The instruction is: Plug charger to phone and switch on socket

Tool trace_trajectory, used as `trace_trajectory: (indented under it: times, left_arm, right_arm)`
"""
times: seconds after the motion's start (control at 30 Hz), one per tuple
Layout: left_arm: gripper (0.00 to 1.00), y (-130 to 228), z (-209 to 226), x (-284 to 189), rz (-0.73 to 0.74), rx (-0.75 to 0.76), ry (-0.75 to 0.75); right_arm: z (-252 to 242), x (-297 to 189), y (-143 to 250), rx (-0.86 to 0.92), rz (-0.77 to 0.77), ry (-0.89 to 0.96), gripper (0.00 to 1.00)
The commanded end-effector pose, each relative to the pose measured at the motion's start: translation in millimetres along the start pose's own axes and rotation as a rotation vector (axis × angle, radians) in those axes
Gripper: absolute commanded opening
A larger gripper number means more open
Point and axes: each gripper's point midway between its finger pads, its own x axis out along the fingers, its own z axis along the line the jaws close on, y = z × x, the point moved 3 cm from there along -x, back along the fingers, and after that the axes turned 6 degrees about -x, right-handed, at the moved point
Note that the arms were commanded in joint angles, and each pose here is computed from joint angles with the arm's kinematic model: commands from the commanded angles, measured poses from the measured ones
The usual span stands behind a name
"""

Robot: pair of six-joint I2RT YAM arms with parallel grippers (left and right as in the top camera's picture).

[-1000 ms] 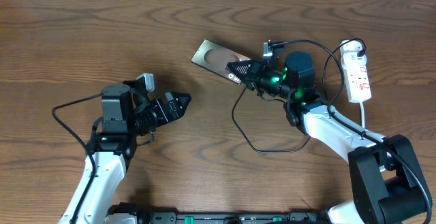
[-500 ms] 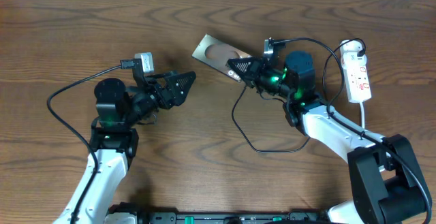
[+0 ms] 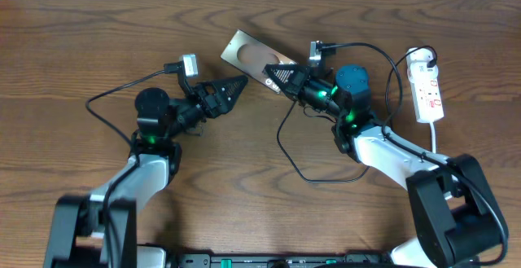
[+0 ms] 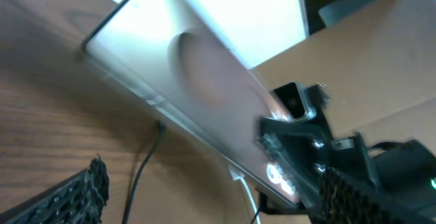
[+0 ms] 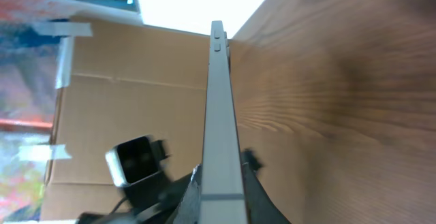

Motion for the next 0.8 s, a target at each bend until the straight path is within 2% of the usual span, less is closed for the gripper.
trace_trajectory:
  times: [0.0,0.13,0.37,0.53,0.67,0.77]
  left_arm:
    - [0.96,2,5,6,0.016,-0.078,0.029]
    - [0.97,-8,-3,8,-0.034,-0.033,0.088]
    - [0.98,-9,11,10,-0.06,-0.057,0.05]
    - [0.97,-9,18,11,-0.071,-0.062,0.03]
    - [0.93,-11,19,11,-0.085,-0.064,0.028]
    - [0.87,-14,20,11,-0.107,-0.074,0.018]
  right_arm:
    - [7,7,-2,0.012,-0.004,-0.044,0.01]
    - [-3,14,8,0.036,0.026,-0.044,0.01]
    - [-15,27,24,0.089,0.059,-0.071,0.01]
    - [-6,34,34,0.075,0.06,-0.122,0.01]
    - [-5,35,35,0.095,0.06,-0.124,0.01]
    - [-2,37,39,0.112,0.064,-0.131,0.01]
